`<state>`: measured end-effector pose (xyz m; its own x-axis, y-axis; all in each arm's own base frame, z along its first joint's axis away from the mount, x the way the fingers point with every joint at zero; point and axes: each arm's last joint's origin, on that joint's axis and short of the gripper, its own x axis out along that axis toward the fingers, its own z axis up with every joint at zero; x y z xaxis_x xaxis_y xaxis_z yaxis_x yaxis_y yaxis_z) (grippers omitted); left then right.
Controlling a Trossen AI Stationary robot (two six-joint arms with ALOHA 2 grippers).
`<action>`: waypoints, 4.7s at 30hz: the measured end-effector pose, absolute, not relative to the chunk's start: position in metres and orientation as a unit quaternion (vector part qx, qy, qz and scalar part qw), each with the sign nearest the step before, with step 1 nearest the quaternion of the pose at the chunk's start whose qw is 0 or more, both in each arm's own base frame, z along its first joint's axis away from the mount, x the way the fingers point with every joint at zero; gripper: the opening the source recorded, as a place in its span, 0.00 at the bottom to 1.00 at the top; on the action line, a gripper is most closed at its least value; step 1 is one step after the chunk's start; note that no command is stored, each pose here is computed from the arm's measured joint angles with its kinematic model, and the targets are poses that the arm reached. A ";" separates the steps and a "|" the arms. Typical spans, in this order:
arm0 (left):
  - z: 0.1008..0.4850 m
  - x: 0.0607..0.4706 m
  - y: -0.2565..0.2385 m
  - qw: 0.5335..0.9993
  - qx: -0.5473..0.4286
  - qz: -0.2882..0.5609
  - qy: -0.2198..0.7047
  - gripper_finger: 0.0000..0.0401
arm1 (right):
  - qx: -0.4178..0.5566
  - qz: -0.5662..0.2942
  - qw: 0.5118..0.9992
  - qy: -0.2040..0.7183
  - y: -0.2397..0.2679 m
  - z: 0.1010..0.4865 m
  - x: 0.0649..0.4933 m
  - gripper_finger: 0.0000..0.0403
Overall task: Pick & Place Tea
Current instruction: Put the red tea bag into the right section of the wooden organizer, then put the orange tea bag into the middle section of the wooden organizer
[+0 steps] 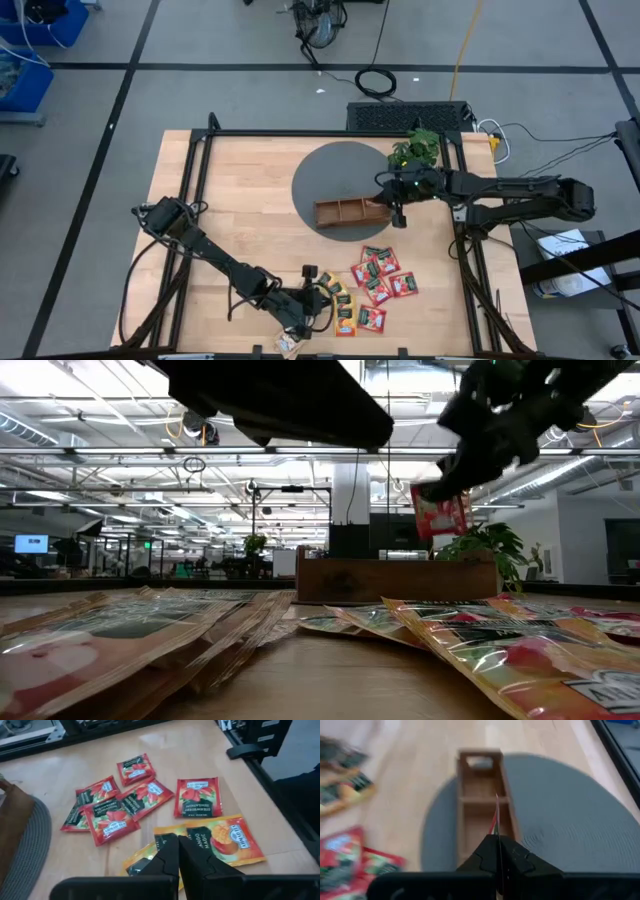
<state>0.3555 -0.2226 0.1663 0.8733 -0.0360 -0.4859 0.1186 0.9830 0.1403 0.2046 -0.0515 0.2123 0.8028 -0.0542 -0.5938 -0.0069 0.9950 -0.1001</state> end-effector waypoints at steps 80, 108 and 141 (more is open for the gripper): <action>0.167 0.377 -0.190 0.937 -0.164 -0.035 0.308 0.12 | -0.068 0.201 0.972 0.099 0.135 0.155 0.191 0.01; 0.160 0.374 -0.186 0.906 -0.226 -0.022 0.356 0.12 | -0.090 0.255 0.943 0.196 0.238 0.099 0.271 0.00; 0.132 0.378 -0.184 0.902 -0.208 0.001 0.378 0.12 | -0.082 0.242 0.933 0.253 0.213 0.066 0.285 0.00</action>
<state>0.3782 -0.1843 0.1316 0.7142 -0.1560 -0.6823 -0.1590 0.9132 -0.3752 0.2849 0.2133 0.0663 0.7557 0.4096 -0.5111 -0.4923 0.8699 -0.0308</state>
